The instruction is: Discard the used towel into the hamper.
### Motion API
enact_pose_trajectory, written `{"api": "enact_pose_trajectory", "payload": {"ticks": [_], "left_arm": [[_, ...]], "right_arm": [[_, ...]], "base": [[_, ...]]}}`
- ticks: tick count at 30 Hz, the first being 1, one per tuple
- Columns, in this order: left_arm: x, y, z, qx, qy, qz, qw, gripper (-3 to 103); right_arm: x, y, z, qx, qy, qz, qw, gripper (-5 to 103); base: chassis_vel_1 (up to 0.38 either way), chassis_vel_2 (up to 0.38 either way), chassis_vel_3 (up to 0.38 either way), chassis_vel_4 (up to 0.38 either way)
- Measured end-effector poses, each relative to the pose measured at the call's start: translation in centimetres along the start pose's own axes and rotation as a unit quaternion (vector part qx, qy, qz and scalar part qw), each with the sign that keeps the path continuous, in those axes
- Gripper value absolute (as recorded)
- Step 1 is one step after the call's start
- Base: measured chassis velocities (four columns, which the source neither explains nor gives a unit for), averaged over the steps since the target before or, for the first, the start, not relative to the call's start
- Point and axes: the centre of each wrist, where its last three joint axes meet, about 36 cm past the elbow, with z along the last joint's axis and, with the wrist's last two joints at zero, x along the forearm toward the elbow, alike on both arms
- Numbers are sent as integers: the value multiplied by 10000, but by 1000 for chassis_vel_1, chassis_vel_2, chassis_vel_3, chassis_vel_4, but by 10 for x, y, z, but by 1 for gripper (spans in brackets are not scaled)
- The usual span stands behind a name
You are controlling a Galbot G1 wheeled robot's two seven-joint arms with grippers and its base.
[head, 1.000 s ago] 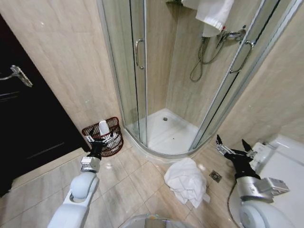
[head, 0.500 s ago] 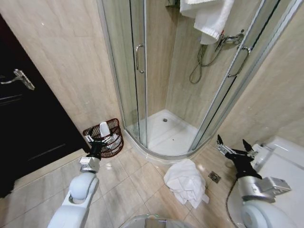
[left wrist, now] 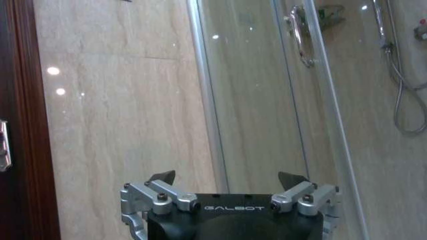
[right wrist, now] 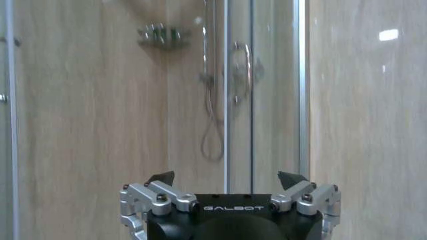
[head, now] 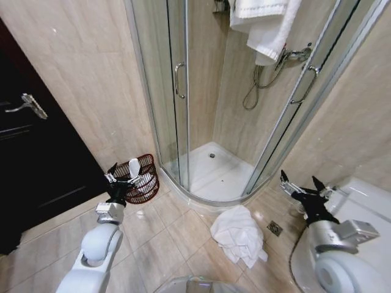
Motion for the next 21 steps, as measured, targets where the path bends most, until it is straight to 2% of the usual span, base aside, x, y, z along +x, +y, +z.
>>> {"api": "enact_pose_trajectory", "payload": {"ticks": [9,12,21], "left_arm": [[10,0,1,-13,97,-41,9999,100],[15,5,2,-97,145,-97,9998,100],[16,3,11,-181,279,-62,9994,100]], "right_arm": [[-31,0,-41,136,-543,-420,9975,100],[-46,2,-67,261,-1099,-746,9908,100],[-87,-5,-130,395,-1805,-1137,9762,100]], "base": [[0,0,0,0],[0,0,0,0],[0,0,0,0]]}}
